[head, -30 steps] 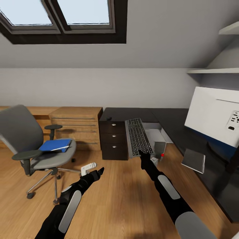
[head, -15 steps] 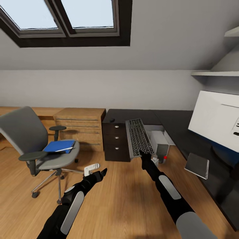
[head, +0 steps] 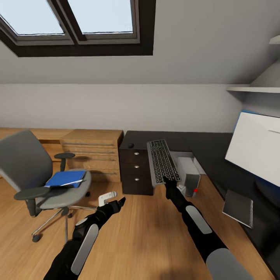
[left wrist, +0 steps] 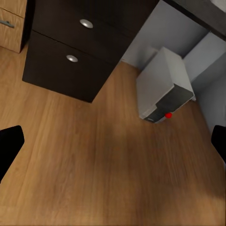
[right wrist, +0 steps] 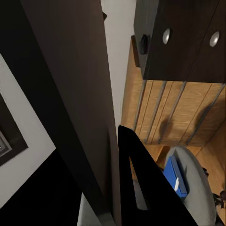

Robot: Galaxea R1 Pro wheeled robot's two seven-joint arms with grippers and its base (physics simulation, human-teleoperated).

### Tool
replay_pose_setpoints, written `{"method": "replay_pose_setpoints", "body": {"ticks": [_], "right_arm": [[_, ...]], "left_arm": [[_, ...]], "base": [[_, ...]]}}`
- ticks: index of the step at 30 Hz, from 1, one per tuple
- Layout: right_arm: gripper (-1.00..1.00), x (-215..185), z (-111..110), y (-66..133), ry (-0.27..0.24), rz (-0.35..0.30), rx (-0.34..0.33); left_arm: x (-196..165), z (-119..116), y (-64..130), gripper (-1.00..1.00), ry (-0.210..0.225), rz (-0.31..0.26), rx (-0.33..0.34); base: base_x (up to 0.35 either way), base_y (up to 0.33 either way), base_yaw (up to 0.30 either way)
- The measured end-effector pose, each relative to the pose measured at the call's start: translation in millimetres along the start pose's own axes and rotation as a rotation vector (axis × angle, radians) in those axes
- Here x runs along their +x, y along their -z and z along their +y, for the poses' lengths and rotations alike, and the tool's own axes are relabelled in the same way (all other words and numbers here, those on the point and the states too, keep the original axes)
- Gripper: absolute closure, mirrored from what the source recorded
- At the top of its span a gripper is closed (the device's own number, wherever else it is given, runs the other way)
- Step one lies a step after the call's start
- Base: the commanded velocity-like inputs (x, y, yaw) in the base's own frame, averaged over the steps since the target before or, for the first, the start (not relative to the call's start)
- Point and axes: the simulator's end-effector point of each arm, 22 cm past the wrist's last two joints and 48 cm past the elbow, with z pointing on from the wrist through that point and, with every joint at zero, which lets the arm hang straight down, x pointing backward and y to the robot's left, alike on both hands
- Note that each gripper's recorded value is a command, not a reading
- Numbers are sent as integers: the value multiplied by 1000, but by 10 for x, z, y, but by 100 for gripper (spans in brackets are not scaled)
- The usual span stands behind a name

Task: In the bedroom, organize the workspace by keeping the computer under the desk, ensuring the monitor is on the desk, placing the keyboard on the desk next to the monitor, placing the mouse on the desk next to the keyboard, moving the folder from the swivel chair onto the desk next to the mouse, stacking the notebook on top of the folder with the pen on top of the notebook, and positioning the swivel chair next to the desk.

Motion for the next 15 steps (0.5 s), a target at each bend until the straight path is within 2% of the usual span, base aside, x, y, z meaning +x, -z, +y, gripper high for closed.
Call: {"method": "replay_pose_setpoints", "body": {"ticks": [15], "right_arm": [[100, -27, 266, -14, 1, -1, -1]], "left_arm": [[-218, -123, 91, -100, 0, 0, 0]], "base": [[334, 0, 0]]}}
